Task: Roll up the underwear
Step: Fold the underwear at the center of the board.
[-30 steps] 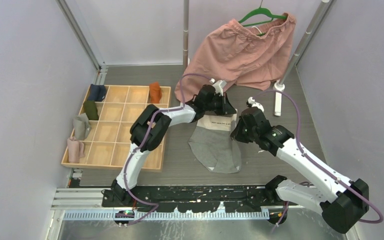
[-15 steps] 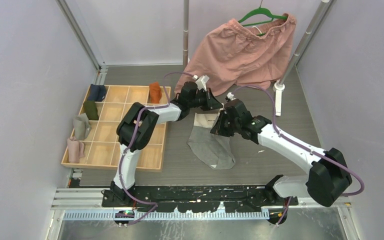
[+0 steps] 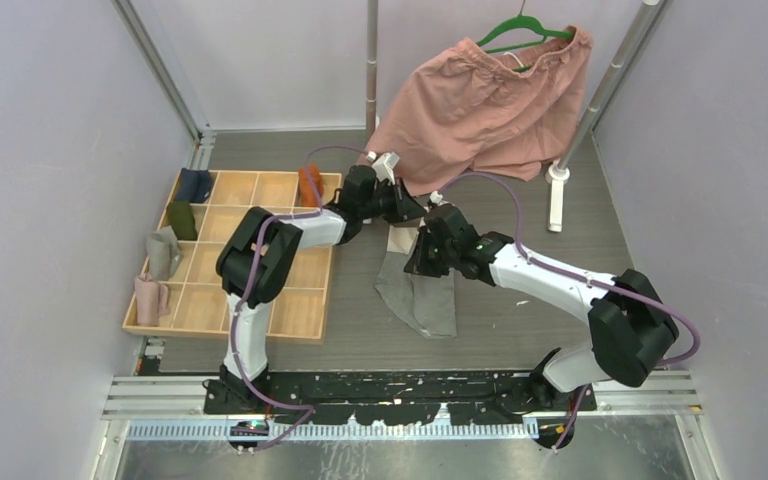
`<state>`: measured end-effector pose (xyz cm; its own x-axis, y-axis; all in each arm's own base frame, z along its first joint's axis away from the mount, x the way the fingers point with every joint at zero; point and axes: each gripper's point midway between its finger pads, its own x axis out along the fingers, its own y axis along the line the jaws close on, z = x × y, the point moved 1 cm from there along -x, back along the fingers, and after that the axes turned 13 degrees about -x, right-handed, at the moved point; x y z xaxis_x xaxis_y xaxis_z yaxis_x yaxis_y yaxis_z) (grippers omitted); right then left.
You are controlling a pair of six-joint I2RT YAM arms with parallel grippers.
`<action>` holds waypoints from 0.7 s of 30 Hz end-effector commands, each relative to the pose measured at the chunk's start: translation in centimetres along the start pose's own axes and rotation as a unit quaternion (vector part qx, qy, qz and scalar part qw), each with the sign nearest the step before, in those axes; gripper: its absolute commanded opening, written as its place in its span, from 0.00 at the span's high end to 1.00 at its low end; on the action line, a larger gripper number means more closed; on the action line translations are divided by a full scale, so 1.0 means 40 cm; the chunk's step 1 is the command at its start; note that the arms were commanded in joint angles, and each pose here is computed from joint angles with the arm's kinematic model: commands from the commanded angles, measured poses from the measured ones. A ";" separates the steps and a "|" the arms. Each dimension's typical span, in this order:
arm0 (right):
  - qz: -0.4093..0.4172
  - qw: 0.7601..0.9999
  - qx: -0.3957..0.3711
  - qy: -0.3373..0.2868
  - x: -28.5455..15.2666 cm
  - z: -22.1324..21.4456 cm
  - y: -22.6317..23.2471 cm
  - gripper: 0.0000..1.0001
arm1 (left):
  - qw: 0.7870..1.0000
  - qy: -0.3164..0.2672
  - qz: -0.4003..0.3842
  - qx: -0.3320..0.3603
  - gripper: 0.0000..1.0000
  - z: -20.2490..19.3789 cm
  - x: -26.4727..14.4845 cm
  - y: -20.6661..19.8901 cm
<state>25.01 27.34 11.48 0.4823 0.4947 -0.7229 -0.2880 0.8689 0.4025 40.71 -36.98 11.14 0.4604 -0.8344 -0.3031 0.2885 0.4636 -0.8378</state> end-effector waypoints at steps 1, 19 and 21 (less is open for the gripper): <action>0.020 0.999 -0.008 -0.028 0.006 0.044 0.048 0.99 | 0.999 -0.036 -0.009 0.040 0.99 0.055 -0.039 -0.041; 0.027 0.999 -0.018 -0.009 0.055 0.039 0.079 0.99 | 0.998 -0.032 0.016 0.044 0.99 0.066 -0.061 0.023; 0.026 0.999 -0.019 -0.007 0.068 0.036 0.077 0.98 | 0.998 -0.033 0.018 0.043 0.99 0.067 -0.062 0.031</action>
<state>25.89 29.87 10.73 0.4693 0.5044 -0.7248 -0.3158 0.8624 0.3956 41.20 -34.18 9.75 0.4893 -0.7964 -0.3555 0.2845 0.5311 -0.7981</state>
